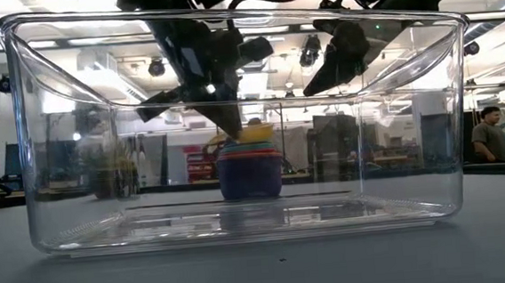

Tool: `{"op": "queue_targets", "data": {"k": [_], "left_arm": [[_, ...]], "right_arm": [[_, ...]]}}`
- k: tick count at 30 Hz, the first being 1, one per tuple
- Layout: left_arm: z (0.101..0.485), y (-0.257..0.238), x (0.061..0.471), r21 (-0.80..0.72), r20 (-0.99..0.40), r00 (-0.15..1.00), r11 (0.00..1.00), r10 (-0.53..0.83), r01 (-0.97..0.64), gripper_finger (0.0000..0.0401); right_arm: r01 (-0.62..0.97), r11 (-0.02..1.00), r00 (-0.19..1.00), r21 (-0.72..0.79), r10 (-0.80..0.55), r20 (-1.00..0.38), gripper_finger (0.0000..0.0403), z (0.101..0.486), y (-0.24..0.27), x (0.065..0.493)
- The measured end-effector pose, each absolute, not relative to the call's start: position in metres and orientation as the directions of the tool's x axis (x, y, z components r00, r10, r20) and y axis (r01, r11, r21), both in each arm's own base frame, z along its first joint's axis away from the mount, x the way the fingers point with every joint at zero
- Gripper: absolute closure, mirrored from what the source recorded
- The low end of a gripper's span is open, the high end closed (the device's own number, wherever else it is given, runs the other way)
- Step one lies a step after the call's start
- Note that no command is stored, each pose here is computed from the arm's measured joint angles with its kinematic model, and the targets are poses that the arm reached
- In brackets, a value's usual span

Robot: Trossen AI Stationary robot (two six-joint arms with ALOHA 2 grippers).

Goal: Nest measuring cups in basket
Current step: Stack the yellow measuring cup on top of the blue measuring cup, then put the nested measuring cups into the transparent bin

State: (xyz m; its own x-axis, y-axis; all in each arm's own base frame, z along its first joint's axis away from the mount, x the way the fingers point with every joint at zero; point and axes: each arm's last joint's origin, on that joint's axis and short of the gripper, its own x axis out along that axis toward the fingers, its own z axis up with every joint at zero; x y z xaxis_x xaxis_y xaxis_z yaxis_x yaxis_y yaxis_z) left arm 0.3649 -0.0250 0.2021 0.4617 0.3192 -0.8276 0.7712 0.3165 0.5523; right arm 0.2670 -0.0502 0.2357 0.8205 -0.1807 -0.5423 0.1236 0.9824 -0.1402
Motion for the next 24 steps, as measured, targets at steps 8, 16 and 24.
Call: {"op": "queue_targets", "data": {"k": [8,16,24], "left_arm": [[0.202,-0.026,0.366,0.500,-0.865,0.420,0.394,0.276,0.771,0.0373],[0.205,-0.026,0.364,0.498,-0.867,0.413,0.453,0.278,0.739,0.0270],[0.212,-0.011,0.354,0.464,-0.886,0.357,0.589,0.297,0.662,0.0177]], "right_arm": [[0.120,0.982,0.821,-0.146,-0.180,-0.542,0.0394,0.236,-0.050,0.267],[0.118,0.982,0.821,-0.148,-0.180,-0.542,0.0394,0.236,-0.050,0.267],[0.117,0.982,0.821,-0.148,-0.180,-0.542,0.0394,0.236,-0.050,0.267]]}}
